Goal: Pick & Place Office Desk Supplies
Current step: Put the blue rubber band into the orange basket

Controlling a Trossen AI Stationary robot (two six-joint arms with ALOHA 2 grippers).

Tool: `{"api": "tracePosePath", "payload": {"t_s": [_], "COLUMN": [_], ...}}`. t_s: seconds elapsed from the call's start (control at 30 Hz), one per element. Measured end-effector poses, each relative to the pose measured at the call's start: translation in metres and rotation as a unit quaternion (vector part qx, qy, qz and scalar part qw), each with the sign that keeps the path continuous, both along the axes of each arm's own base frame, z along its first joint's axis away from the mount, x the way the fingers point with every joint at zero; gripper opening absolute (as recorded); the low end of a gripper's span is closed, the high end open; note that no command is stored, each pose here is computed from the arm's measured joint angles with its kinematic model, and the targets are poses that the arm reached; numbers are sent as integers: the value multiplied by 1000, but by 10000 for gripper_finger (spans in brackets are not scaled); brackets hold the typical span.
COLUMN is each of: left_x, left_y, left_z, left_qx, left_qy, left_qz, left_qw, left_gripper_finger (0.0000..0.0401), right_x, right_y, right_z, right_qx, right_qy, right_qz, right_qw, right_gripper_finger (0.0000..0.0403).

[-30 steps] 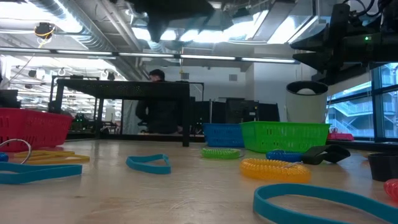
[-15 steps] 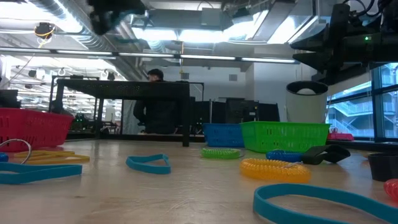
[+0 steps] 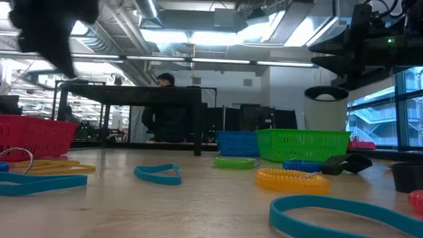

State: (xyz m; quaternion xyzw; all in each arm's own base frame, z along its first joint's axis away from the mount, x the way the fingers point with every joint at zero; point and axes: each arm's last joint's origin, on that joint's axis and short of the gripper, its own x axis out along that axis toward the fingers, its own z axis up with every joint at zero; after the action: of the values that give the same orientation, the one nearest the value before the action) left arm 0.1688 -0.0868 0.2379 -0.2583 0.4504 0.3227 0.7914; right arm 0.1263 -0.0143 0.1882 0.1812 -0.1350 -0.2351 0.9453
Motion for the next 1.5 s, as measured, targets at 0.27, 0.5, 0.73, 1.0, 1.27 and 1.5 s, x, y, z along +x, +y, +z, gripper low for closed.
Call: {"api": "tracePosePath", "payload": {"t_s": [0.27,0.5,0.73,1.0,1.27,1.5], "left_x": [-22,-28,-25,-19,-20,-20], "left_y": [9,12,10,7,8,7], "left_z": [-31,-43,-43,-59,-63,-63], "left_qx": [-17,-19,-27,-42,-45,-54], "left_qy": [75,92,76,41,42,48], "left_qz": [111,128,127,113,113,111], "left_qw": [991,987,989,992,992,991], "left_gripper_finger": [3,4,4,4,7,43], "right_x": [0,0,0,0,0,0], "right_y": [0,0,0,0,0,0], "right_z": [0,0,0,0,0,0], "right_qx": [0,0,0,0,0,0], "right_qy": [0,0,0,0,0,0], "right_qz": [0,0,0,0,0,0], "right_qw": [1000,1000,1000,1000,1000,1000], "right_gripper_finger": [166,166,166,166,166,166]}}
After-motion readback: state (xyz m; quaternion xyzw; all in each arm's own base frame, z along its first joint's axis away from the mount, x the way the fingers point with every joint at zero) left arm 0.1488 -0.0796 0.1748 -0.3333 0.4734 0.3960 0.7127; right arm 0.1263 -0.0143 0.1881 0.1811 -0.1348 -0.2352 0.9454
